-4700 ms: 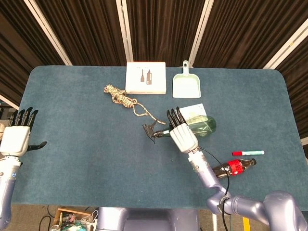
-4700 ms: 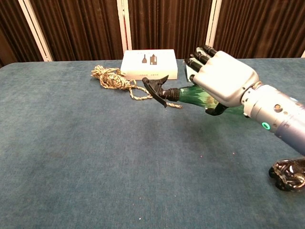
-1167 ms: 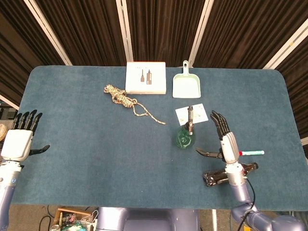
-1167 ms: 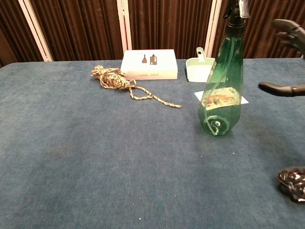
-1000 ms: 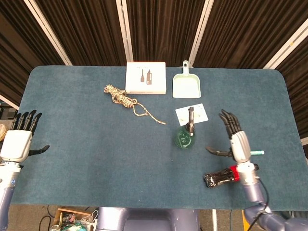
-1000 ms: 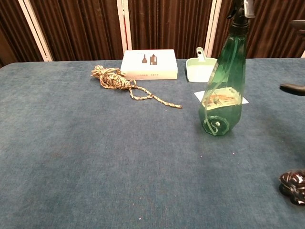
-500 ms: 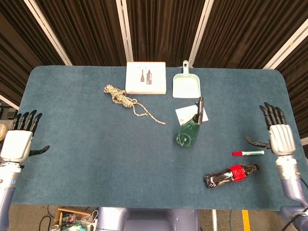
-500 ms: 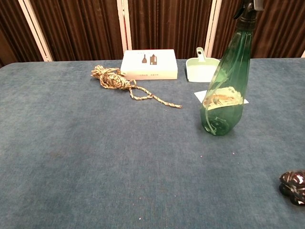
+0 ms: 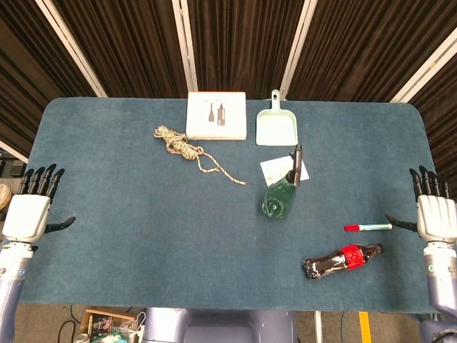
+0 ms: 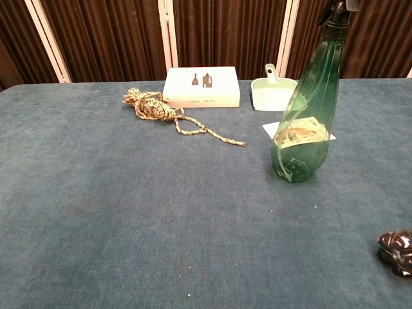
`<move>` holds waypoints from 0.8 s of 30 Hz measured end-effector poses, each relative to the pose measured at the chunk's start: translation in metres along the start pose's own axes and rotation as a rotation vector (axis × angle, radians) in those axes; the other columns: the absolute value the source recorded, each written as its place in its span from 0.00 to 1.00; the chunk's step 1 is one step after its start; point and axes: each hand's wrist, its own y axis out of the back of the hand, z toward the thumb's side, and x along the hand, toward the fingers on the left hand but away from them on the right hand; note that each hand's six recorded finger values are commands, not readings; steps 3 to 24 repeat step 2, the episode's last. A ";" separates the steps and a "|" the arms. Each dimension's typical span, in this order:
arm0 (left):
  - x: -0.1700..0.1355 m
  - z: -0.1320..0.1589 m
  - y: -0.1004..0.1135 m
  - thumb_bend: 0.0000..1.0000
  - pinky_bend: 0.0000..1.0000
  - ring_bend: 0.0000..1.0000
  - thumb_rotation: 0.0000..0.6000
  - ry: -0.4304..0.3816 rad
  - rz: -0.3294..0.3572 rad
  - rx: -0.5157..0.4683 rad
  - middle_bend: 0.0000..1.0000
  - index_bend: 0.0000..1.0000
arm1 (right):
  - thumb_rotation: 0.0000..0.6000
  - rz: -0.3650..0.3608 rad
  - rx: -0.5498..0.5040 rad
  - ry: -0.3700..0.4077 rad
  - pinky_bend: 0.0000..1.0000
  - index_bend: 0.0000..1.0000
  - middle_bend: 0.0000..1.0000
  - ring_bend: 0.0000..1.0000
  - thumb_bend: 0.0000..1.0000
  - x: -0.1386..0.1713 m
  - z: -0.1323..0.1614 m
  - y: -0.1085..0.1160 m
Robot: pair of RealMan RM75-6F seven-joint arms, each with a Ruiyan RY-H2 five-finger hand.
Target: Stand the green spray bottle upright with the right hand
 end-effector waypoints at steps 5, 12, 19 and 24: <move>-0.001 0.001 0.000 0.07 0.00 0.00 1.00 -0.003 0.003 0.003 0.00 0.00 | 1.00 0.014 0.023 -0.007 0.00 0.00 0.00 0.00 0.08 0.005 0.005 0.003; -0.001 0.001 0.000 0.07 0.00 0.00 1.00 -0.003 0.003 0.003 0.00 0.00 | 1.00 0.014 0.023 -0.007 0.00 0.00 0.00 0.00 0.08 0.005 0.005 0.003; -0.001 0.001 0.000 0.07 0.00 0.00 1.00 -0.003 0.003 0.003 0.00 0.00 | 1.00 0.014 0.023 -0.007 0.00 0.00 0.00 0.00 0.08 0.005 0.005 0.003; -0.001 0.001 0.000 0.07 0.00 0.00 1.00 -0.003 0.003 0.003 0.00 0.00 | 1.00 0.014 0.023 -0.007 0.00 0.00 0.00 0.00 0.08 0.005 0.005 0.003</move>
